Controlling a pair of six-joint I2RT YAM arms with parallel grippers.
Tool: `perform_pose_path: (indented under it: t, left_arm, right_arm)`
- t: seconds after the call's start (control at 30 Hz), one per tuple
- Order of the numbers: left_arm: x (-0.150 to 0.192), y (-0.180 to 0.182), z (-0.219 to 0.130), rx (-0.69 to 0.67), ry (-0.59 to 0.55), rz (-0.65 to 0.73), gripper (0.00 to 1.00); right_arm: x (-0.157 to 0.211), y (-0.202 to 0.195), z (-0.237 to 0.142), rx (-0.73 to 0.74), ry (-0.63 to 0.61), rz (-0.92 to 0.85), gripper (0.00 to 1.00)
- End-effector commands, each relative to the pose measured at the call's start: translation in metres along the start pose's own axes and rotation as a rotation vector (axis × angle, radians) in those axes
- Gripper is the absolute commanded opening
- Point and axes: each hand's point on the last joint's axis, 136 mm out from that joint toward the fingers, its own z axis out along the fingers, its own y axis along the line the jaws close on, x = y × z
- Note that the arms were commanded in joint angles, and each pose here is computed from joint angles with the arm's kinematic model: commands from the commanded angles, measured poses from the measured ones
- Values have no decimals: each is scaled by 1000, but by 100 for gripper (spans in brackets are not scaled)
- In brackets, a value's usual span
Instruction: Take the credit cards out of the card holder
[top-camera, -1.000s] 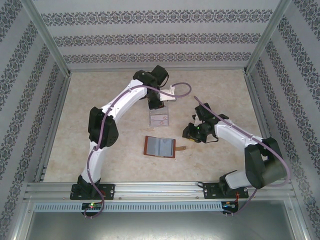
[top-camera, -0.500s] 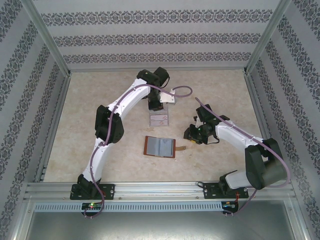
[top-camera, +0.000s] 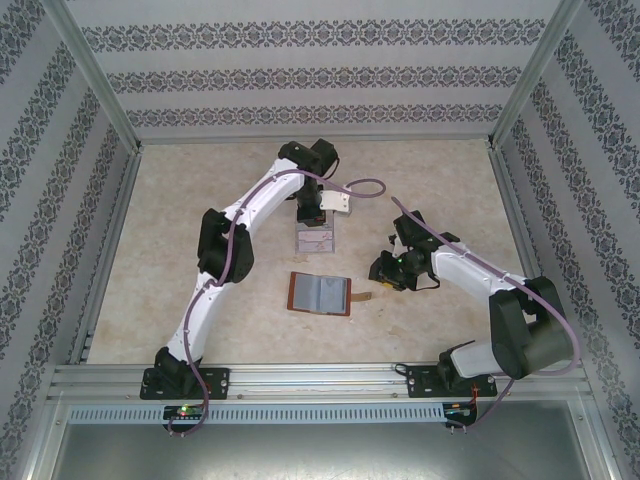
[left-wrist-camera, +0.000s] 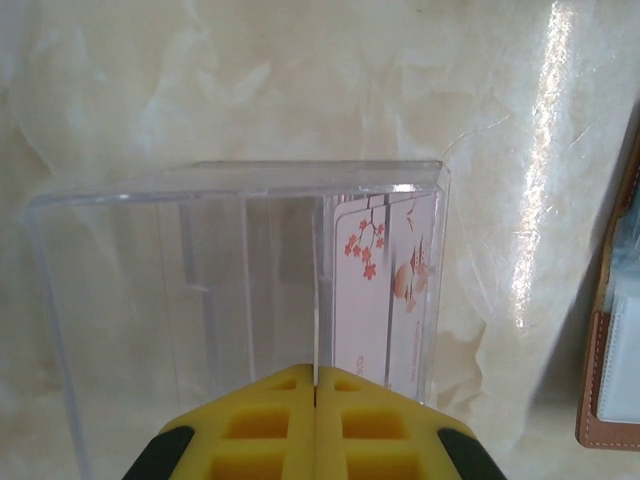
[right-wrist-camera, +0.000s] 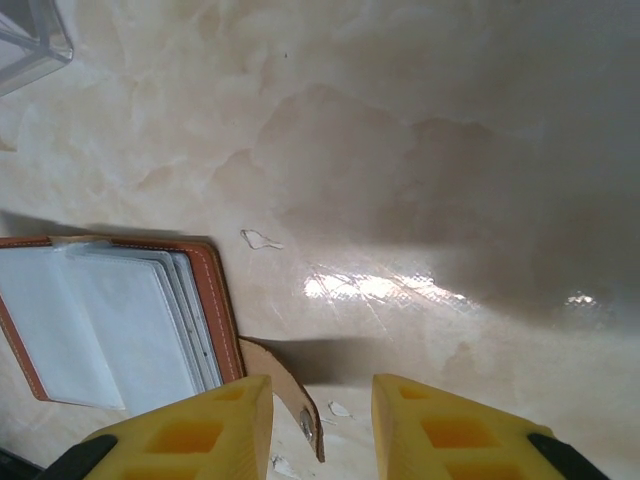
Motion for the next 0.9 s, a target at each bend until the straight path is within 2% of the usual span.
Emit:
perform_pose_path:
  t: [0.0, 0.27, 0.6, 0.87]
  left_arm:
    - [9, -15, 6, 102, 9, 25, 4]
    - [2, 7, 0, -1, -2, 21, 22]
    - [-1, 41, -31, -184, -29, -30, 27]
    - [2, 53, -43, -248, -42, -66, 31]
  right_arm:
    - [0, -6, 2, 13, -6, 13, 34]
    - [-2, -5, 1, 11, -6, 13, 33]
    - [-3, -3, 1, 6, -9, 11, 34]
    - [-5, -1, 1, 2, -7, 8, 34]
